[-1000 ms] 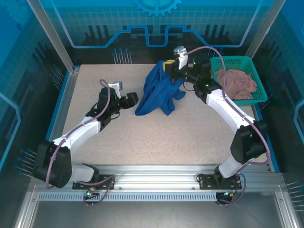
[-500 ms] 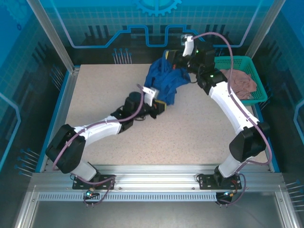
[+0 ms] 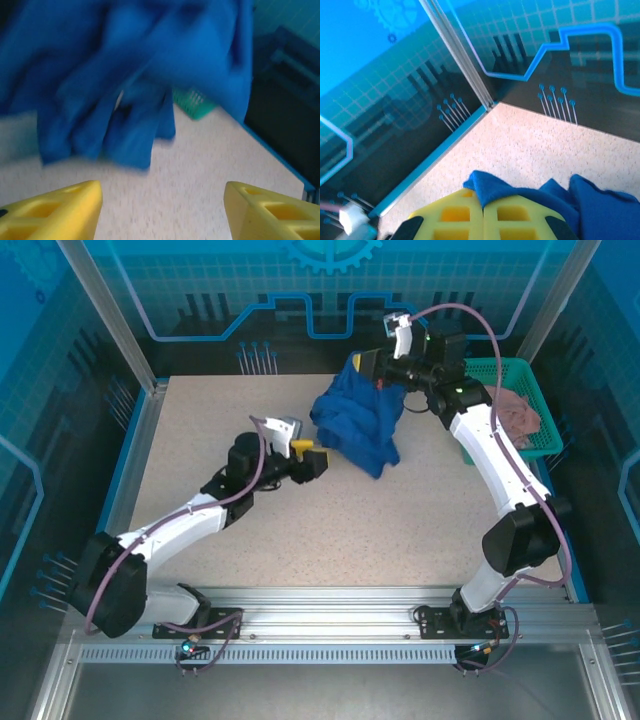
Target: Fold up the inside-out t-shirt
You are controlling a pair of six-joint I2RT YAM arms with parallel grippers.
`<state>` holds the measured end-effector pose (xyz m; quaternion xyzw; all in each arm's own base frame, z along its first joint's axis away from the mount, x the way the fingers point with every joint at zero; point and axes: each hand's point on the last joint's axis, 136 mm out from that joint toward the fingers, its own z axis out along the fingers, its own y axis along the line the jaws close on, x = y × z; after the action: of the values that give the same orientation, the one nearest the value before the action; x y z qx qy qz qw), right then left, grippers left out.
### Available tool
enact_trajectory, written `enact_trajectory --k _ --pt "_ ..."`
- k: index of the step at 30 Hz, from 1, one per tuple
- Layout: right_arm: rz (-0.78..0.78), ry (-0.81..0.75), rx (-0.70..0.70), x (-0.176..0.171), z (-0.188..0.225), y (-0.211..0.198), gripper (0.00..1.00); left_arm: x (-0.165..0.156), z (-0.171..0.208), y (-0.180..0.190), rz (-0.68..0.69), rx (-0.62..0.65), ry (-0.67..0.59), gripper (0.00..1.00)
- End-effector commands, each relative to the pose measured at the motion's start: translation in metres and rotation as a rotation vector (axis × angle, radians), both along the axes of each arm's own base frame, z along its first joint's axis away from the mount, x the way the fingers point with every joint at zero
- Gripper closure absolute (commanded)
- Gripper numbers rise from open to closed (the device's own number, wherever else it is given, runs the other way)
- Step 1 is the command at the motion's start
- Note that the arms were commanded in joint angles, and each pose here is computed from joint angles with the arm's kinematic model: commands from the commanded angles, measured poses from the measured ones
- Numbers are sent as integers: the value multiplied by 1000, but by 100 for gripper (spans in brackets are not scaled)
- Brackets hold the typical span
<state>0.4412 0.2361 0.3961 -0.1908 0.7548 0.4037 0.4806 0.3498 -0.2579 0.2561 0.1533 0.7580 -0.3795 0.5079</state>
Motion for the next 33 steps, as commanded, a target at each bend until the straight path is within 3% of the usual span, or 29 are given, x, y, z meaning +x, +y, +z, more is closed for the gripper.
enact_trajectory --k 1,8,10,12,15,20,24,27,33 --pt "92 -39 -21 -18 3 14 100 13 20 0 41 14 -5 27" --pt "131 -15 -22 -24 -5 31 100 40 22 -5 93 31 29 25" --pt "137 -14 -6 -26 -2 35 100 49 12 -3 132 58 58 38" --pt "122 -29 4 -25 9 31 100 56 -5 0 164 95 71 59" --pt "88 -54 38 -20 31 18 100 51 -40 4 161 136 101 82" --pt "104 -89 192 -15 77 5 100 35 -105 3 130 145 174 94" --pt "131 -99 280 -11 103 -1 100 29 -148 -5 113 148 234 92" --pt "132 -97 316 -6 111 -9 100 26 -173 -13 104 165 279 86" --pt "119 -74 154 -3 71 -14 100 14 -165 -19 78 90 284 42"
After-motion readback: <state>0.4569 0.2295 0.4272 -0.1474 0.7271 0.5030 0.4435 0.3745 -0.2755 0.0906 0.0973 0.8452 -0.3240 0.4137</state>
